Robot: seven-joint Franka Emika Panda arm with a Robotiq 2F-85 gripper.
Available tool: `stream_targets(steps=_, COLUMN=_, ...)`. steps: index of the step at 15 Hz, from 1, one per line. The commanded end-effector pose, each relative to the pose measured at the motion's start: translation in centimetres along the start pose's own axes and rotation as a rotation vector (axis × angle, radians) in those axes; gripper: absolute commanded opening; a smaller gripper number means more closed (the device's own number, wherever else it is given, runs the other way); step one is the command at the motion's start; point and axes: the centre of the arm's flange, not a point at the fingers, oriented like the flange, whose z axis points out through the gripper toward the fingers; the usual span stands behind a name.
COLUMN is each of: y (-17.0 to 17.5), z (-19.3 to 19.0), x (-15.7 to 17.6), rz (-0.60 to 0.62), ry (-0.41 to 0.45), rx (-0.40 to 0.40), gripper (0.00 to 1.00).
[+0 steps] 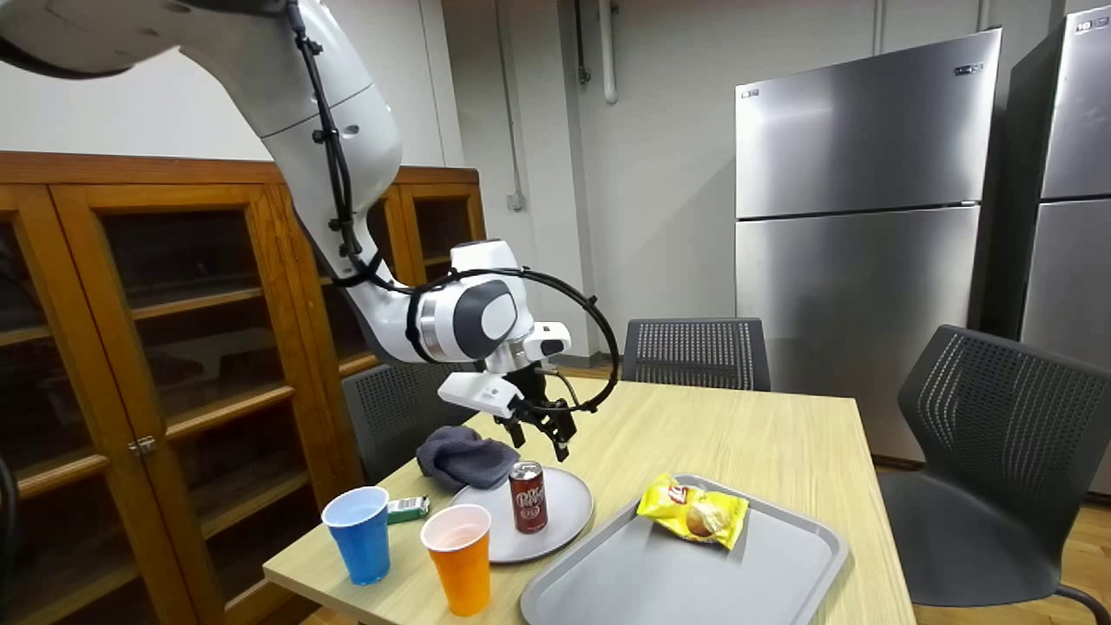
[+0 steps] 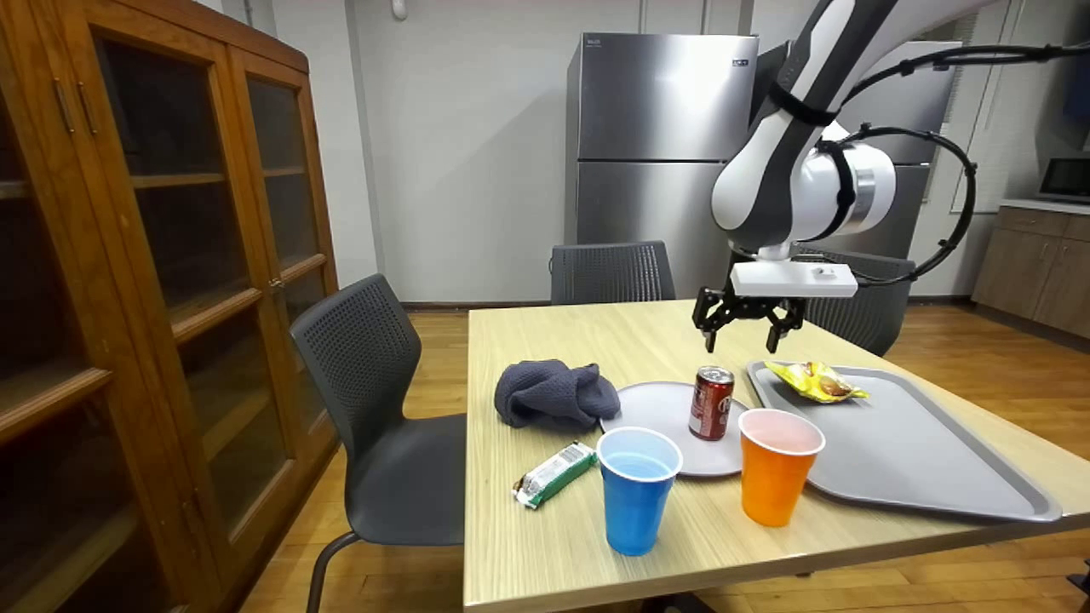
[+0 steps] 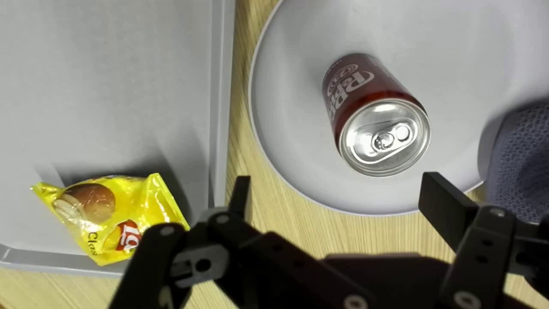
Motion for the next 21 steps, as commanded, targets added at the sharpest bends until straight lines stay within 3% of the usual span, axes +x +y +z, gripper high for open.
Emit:
stream_targets(steps=1, y=1.9, z=-3.2, x=-1.1, rz=-0.063, ry=-0.054, rx=0.012, gripper=1.00)
stream_targets(steps=13, y=7.6, z=-7.9, x=-3.4, rz=-0.198, ry=-0.109, rx=0.050, gripper=1.00)
stream_targets(steps=14, y=6.7, z=-6.1, x=-2.4, rz=-0.163, ry=-0.095, rx=0.030, gripper=1.00)
stream_targets(steps=21, y=6.8, z=-5.8, x=-2.6, rz=-0.165, ry=-0.101, rx=0.031, gripper=1.00)
